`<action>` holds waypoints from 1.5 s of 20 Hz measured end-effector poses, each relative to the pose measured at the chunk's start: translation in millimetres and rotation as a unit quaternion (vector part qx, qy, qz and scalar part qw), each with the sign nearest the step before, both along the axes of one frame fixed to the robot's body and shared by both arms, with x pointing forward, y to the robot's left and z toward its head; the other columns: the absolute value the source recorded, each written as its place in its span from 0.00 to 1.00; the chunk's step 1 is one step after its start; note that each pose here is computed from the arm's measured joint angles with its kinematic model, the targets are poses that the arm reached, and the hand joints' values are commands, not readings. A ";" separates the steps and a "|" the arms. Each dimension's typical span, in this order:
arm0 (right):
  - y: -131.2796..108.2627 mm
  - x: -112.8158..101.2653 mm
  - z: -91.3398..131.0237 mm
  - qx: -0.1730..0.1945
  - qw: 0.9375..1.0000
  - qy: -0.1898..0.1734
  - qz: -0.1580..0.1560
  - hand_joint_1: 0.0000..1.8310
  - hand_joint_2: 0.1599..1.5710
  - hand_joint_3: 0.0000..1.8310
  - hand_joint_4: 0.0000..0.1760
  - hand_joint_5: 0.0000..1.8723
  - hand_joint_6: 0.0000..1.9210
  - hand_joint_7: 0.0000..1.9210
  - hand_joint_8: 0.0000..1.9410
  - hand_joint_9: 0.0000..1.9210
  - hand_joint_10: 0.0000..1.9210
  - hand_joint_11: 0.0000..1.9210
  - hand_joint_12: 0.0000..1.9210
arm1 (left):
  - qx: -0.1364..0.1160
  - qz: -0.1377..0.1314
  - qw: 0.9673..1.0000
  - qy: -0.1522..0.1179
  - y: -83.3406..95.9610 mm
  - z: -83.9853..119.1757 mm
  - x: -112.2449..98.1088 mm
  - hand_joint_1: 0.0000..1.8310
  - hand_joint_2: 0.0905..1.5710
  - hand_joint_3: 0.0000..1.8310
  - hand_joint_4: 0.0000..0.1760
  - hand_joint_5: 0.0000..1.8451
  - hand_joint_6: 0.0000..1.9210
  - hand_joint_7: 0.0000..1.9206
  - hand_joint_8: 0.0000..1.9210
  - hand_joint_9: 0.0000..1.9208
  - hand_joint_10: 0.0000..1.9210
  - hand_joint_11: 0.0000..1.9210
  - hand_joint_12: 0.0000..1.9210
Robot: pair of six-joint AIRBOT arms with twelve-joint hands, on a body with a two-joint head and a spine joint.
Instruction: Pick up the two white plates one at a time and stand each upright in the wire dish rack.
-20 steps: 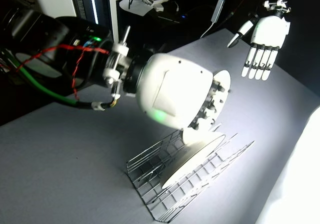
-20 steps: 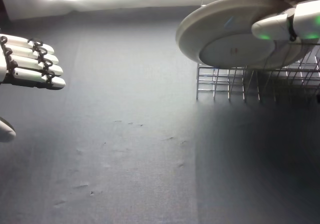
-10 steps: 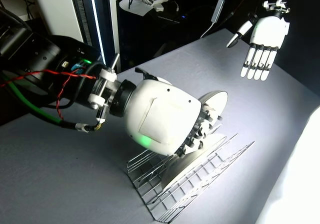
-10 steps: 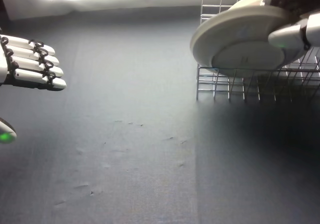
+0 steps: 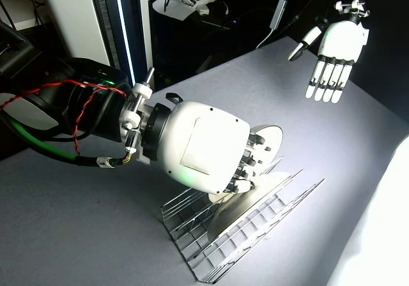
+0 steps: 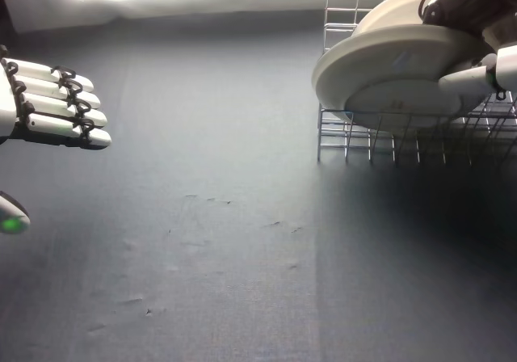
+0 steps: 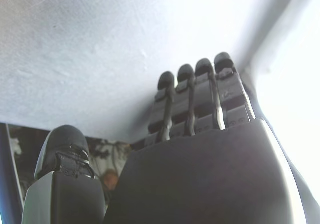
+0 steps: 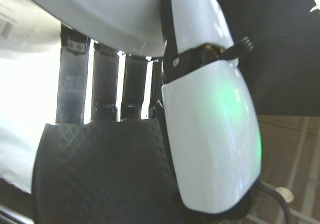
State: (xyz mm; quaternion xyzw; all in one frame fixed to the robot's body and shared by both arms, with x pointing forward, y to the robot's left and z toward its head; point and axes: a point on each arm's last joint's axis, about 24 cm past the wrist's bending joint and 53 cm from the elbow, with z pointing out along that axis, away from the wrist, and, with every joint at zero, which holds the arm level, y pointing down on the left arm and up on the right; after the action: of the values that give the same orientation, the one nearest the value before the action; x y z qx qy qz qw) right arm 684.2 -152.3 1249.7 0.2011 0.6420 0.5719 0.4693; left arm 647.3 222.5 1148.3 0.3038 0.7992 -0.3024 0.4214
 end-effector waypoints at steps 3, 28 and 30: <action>-2.7 3.1 0.3 -0.005 1.000 -0.004 -0.003 0.65 0.71 0.00 0.11 0.45 0.63 0.47 0.55 0.50 0.11 0.34 0.58 | 0.000 0.000 1.000 0.000 0.0 -0.1 0.0 0.00 0.69 0.00 0.00 0.05 0.00 0.03 0.00 0.01 0.00 0.00 0.00; 104.8 -92.3 38.2 -0.160 0.940 -0.237 0.188 0.36 0.58 0.00 0.00 0.00 0.00 0.00 0.00 0.00 0.00 0.00 0.00 | -0.046 -0.067 0.996 0.032 -43.1 6.0 -36.7 0.00 0.69 0.00 0.00 0.06 0.00 0.04 0.00 0.02 0.00 0.00 0.00; 115.8 -110.1 35.3 -0.181 0.920 -0.272 0.218 0.34 0.59 0.00 0.00 0.00 0.00 0.00 0.00 0.00 0.00 0.00 0.00 | -0.054 -0.088 0.994 0.040 -52.7 7.8 -49.1 0.00 0.69 0.00 0.00 0.06 0.00 0.04 0.00 0.02 0.00 0.00 0.00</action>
State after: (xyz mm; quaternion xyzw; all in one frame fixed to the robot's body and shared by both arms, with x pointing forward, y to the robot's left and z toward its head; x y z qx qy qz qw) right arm 574.2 -36.6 1284.9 -0.1955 0.6105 0.5666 0.5177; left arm 598.1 169.8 1156.1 0.3374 0.7679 -0.3930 0.3769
